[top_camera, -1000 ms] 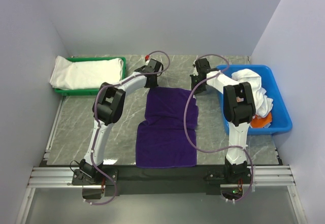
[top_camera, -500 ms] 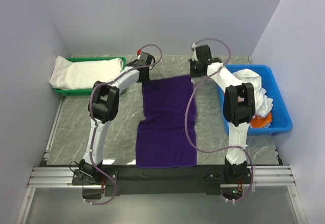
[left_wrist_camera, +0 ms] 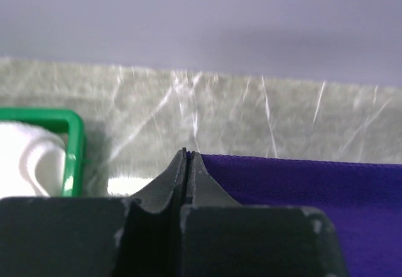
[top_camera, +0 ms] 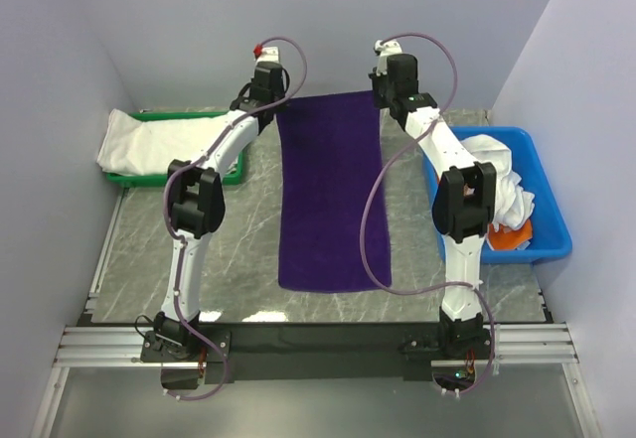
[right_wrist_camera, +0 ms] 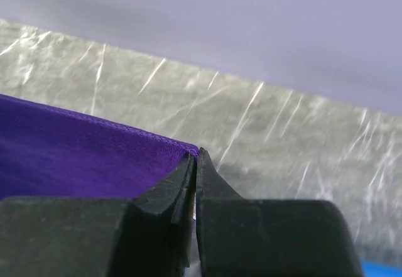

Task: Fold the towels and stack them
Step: Flatten out the crumpled towel, then fold the towel

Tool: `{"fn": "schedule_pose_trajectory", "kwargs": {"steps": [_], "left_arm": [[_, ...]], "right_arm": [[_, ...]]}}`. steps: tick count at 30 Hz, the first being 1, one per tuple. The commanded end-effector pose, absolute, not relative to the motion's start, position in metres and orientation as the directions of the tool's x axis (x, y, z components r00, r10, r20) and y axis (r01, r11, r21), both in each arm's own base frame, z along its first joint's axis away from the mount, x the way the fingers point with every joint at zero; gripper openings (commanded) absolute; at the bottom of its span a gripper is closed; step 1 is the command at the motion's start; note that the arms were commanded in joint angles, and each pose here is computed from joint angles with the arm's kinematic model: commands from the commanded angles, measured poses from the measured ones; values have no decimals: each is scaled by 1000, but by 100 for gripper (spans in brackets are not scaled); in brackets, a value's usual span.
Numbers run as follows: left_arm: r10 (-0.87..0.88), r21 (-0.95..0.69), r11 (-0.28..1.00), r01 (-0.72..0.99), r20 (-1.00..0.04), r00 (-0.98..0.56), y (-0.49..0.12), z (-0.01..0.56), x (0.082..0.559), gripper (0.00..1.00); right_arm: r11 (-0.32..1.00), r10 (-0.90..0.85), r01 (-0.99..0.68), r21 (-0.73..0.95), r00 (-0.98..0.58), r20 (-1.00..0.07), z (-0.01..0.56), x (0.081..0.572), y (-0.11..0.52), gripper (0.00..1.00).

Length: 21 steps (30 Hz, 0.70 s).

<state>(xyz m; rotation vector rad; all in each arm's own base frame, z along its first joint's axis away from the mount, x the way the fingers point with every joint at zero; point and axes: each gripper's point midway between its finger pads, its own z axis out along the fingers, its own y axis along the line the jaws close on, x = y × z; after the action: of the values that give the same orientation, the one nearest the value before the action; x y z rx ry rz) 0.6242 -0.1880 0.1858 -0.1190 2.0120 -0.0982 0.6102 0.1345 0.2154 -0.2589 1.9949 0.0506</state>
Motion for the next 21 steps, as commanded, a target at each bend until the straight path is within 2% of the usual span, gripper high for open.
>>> {"fn": "schedule_pose_trajectory", "kwargs": {"steps": [1, 7, 12, 17, 21], "left_arm": [[-144, -125, 988, -87, -949, -279, -155, 240, 649, 1], [-124, -119, 992, -34, -956, -265, -156, 242, 651, 1], [-128, -134, 991, 1, -951, -281, -161, 236, 639, 1], [-136, -141, 990, -4, -943, -304, -158, 232, 628, 0], [-150, -160, 987, 9, -943, -298, -158, 246, 616, 0]], "right_arm": [[979, -195, -108, -173, -259, -946, 253, 643, 109, 0], [971, -234, -104, -214, -249, -940, 240, 654, 106, 0], [961, -270, -121, -247, -245, -931, 234, 645, 105, 0], [958, -276, -143, -250, -214, -937, 250, 633, 106, 0], [953, -288, -166, -254, -228, -930, 251, 622, 107, 0]]}}
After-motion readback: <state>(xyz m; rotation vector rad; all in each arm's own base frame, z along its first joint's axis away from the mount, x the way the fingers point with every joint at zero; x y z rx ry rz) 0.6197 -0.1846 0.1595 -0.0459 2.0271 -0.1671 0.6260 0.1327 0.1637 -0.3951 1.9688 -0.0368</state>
